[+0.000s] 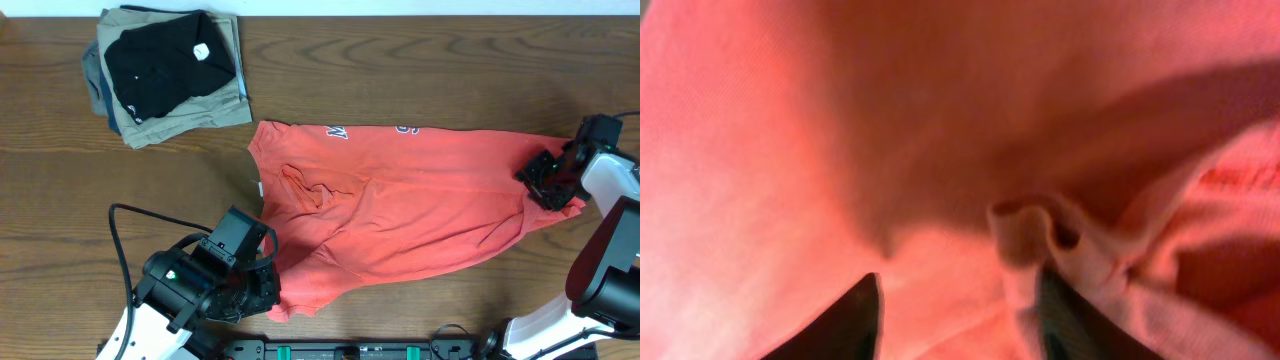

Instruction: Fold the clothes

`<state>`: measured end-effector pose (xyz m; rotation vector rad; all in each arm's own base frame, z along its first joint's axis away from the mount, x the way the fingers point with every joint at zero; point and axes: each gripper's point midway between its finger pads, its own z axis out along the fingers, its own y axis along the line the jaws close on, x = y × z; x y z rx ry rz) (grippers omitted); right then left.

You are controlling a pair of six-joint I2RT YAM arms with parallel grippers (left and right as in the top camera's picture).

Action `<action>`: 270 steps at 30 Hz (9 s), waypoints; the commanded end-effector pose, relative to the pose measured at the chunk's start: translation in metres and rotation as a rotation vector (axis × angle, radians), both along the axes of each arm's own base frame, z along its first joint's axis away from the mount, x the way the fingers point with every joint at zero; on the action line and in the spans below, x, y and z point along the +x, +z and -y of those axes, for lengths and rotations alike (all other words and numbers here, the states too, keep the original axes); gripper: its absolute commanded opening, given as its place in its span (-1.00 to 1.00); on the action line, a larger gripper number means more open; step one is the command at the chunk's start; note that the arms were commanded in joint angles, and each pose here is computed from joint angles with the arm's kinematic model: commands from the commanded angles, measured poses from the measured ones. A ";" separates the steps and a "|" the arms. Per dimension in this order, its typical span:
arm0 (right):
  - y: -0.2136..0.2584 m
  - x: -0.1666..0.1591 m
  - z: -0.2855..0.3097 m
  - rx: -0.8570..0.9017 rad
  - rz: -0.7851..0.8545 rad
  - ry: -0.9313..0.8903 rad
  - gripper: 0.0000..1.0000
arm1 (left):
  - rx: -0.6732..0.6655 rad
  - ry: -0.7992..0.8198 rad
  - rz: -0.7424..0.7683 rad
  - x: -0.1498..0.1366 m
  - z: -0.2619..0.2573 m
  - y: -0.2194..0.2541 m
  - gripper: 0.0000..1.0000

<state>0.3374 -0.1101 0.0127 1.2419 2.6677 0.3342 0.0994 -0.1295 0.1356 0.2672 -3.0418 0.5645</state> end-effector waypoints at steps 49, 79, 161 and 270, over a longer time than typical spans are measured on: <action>-0.014 -0.032 0.033 -0.132 -0.122 -0.013 -0.31 | 0.004 -0.007 0.021 0.003 -0.001 0.003 -0.85; 0.030 -0.025 0.037 -0.104 -0.163 -0.013 -0.98 | 0.004 -0.007 0.021 0.003 -0.001 0.003 -0.86; 0.138 -0.044 0.105 -0.278 0.122 -0.374 -0.89 | 0.334 0.172 0.693 0.239 -0.018 0.013 -0.88; -0.014 -0.092 0.089 -0.158 -0.243 -0.359 -0.42 | 0.446 0.194 0.529 0.288 -0.035 -0.110 -0.85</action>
